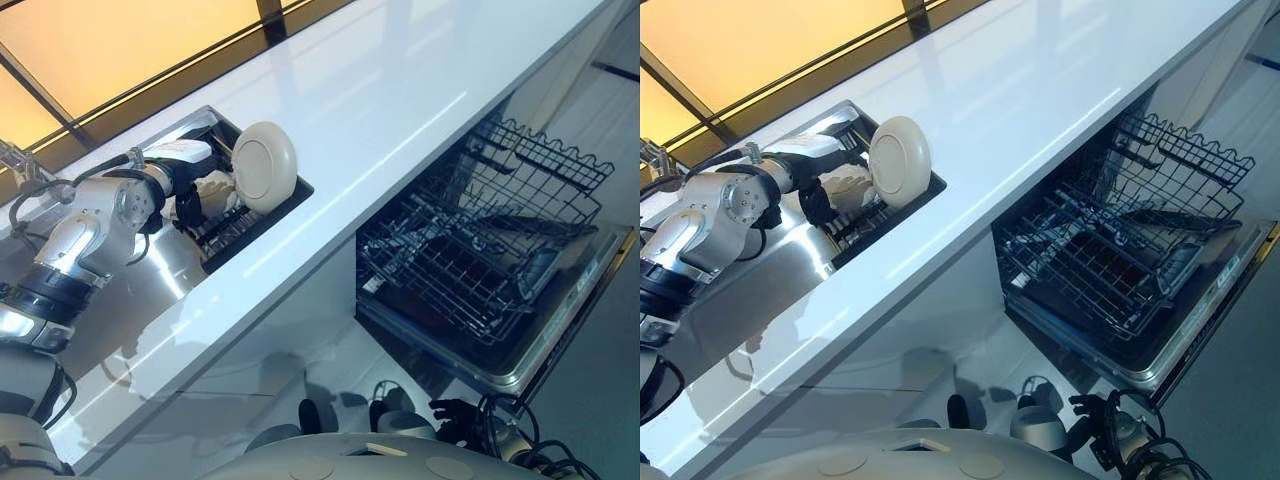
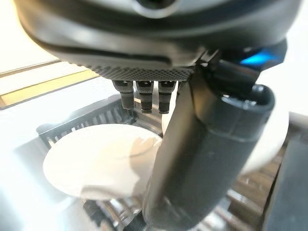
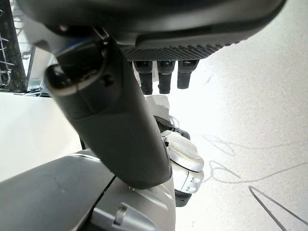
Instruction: Pick up plates and place into dishwasher.
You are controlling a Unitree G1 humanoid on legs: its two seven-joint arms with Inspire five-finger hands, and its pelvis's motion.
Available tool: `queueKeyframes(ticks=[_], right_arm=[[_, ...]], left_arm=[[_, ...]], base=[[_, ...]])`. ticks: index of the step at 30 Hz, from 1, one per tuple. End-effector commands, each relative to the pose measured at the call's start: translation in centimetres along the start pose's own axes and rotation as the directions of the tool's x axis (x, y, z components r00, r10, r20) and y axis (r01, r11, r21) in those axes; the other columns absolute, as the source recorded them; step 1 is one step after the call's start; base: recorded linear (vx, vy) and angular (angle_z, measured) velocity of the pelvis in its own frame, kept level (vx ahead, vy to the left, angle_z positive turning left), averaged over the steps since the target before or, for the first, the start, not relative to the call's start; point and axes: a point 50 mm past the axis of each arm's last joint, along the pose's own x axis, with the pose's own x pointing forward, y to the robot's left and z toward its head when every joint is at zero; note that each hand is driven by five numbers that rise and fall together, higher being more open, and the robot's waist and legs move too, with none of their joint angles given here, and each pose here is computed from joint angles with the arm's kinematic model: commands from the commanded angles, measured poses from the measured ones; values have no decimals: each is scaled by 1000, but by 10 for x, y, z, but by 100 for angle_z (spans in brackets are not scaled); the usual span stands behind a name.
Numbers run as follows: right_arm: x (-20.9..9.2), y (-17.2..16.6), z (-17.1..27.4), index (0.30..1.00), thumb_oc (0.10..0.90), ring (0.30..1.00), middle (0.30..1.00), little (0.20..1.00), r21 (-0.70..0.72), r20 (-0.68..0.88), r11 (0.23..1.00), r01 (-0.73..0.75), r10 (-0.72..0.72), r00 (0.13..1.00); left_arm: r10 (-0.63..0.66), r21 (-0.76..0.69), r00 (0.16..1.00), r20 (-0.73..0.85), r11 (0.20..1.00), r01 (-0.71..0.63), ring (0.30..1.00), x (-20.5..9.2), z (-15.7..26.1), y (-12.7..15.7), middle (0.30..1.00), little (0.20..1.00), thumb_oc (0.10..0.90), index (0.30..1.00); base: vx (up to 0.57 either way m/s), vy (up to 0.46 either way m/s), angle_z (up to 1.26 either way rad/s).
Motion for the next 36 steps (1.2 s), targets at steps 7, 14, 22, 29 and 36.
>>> queueKeyframes(ticks=[7,14,22,29,36], right_arm=[[0,1,17,900,800,900,900,900,29,73,999,-15,13,997],[0,-2,21,900,800,900,900,900,21,81,1000,-11,9,997],[0,2,26,900,800,900,900,900,21,102,999,-33,31,994],[-1,-3,45,900,800,900,900,900,62,184,998,-15,3,983],[-3,-6,52,900,800,900,900,900,126,230,992,-3,-26,973]], left_arm=[[172,88,964,-202,984,-157,900,-3,-20,60,900,900,800,900],[161,61,943,-290,987,-150,900,10,-24,44,900,900,800,900],[470,-14,787,-400,855,-518,900,17,-41,31,900,900,800,900],[498,-158,674,-546,729,-666,900,33,-47,-7,900,900,800,900],[486,-151,530,-695,622,-768,900,35,-57,-31,900,900,800,900]], base=[[3,0,-1],[0,0,0],[9,-27,-2],[-70,-53,-8],[-53,-83,-10]])
